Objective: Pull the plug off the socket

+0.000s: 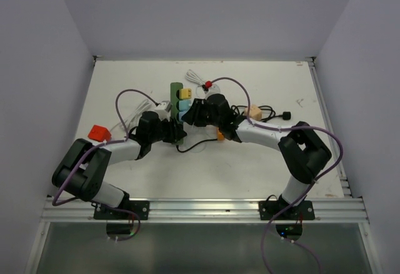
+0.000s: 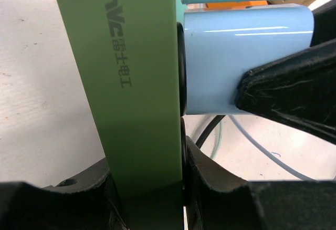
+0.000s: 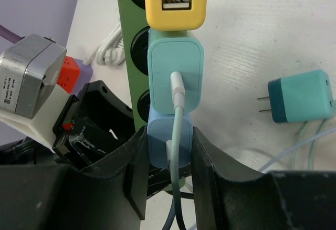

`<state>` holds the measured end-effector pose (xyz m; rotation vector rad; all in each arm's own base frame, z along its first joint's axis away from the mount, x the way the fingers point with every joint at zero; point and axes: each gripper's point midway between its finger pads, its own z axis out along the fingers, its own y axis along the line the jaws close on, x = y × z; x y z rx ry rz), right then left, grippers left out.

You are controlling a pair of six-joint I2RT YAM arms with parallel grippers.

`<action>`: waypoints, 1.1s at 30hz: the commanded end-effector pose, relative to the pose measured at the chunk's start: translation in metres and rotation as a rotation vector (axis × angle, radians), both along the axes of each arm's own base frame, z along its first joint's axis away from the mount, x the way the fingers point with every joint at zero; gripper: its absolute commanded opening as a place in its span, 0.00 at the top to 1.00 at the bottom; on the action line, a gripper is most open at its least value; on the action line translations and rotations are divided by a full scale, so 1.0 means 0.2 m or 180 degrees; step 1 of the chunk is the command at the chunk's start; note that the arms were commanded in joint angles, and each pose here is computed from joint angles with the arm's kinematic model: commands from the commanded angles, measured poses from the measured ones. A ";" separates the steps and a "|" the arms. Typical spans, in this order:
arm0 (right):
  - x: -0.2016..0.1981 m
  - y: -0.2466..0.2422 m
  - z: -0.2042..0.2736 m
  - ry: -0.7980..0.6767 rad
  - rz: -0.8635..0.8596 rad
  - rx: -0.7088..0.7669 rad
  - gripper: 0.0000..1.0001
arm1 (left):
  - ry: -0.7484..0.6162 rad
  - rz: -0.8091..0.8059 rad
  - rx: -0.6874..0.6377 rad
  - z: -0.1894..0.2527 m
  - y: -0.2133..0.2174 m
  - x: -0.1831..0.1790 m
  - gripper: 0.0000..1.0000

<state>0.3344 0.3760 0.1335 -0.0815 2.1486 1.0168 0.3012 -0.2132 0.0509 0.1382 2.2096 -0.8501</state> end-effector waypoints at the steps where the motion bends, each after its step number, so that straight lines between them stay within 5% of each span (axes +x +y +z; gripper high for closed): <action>1: -0.02 0.11 0.30 -0.0420 0.0068 0.0158 0.79 | -0.0328 0.0147 0.0270 0.07 0.03 0.11 1.00; 5: -0.02 0.12 0.31 -0.0538 -0.0058 -0.0148 0.94 | -0.0215 0.0290 0.0506 0.02 0.08 0.13 1.00; 10: -0.03 0.09 0.27 -0.0489 -0.0160 -0.0378 0.98 | -0.0189 0.0433 0.0699 0.00 0.12 0.14 1.00; 16: -0.05 0.02 0.25 -0.0468 -0.0018 -0.0026 0.99 | -0.0319 -0.0323 -0.0318 0.17 -0.11 0.01 1.00; 19: -0.05 -0.02 0.34 -0.0442 0.0166 0.0524 1.00 | -0.0305 -0.0495 -0.0749 0.24 -0.13 -0.03 1.00; 23: -0.02 -0.08 0.35 -0.0350 0.0186 0.0839 1.00 | -0.0380 -0.0674 -0.0983 0.29 -0.15 -0.05 1.00; 28: 0.01 -0.04 0.36 -0.0378 0.0156 0.0617 1.00 | -0.0379 -0.0436 -0.0710 0.24 -0.10 0.01 1.00; 33: -0.01 -0.01 0.31 -0.0386 -0.0010 -0.0130 0.98 | -0.0198 0.0173 0.0092 0.07 0.06 0.12 1.00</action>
